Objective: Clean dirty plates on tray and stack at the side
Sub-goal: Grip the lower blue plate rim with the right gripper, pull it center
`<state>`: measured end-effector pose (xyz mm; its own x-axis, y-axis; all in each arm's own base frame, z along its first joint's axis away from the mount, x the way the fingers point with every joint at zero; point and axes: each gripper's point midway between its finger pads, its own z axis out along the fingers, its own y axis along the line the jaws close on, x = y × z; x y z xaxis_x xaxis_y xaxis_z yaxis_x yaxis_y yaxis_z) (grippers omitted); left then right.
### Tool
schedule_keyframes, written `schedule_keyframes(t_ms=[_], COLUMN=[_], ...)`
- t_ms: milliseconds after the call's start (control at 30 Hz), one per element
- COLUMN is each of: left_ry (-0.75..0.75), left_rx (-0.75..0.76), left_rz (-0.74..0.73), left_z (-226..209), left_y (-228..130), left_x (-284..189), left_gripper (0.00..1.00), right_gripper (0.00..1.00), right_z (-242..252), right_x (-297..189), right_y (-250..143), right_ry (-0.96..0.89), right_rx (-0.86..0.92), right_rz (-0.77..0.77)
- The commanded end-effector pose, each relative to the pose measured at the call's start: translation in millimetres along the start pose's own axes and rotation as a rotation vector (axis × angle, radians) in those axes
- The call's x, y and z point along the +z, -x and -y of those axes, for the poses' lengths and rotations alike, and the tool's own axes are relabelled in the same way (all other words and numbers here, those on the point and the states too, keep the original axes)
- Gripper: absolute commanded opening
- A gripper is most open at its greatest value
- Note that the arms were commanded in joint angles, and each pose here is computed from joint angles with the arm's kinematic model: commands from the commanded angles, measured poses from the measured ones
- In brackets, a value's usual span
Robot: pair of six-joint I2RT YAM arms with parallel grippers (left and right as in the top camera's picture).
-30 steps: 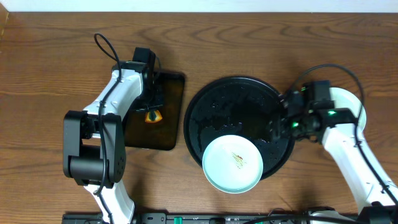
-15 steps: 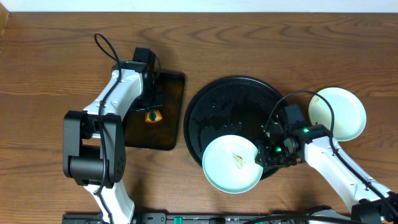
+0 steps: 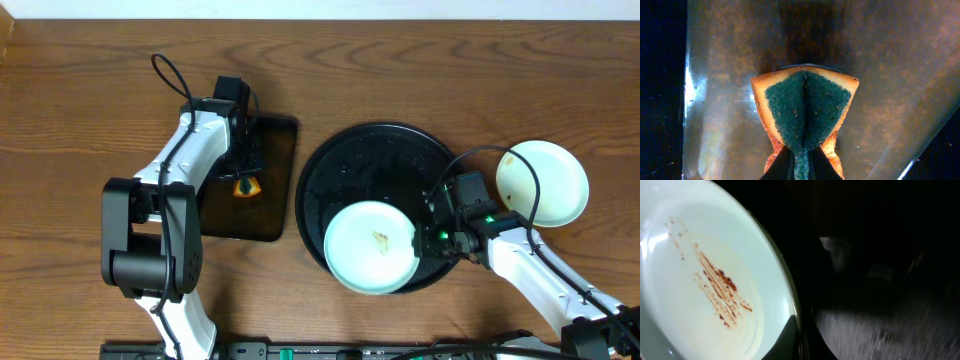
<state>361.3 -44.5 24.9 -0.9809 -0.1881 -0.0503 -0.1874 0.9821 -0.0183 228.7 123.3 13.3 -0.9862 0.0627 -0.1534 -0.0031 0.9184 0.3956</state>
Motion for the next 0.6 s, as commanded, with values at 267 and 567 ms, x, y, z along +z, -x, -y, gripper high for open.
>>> schedule_keyframes(t_ms=[267,567], left_ry=[-0.036,-0.085], left_rx=[-0.002,0.147], left_rz=[0.027,0.134], left_z=[6,20], left_y=[6,34], left_x=[-6,1], left_gripper=[0.07,0.08], right_gripper=[0.01,0.01], right_z=[26,35], right_x=[-16,-15], right_y=[73,63], right_ry=[-0.206,-0.247], right_rx=[0.007,0.018], right_rz=[0.345,0.308])
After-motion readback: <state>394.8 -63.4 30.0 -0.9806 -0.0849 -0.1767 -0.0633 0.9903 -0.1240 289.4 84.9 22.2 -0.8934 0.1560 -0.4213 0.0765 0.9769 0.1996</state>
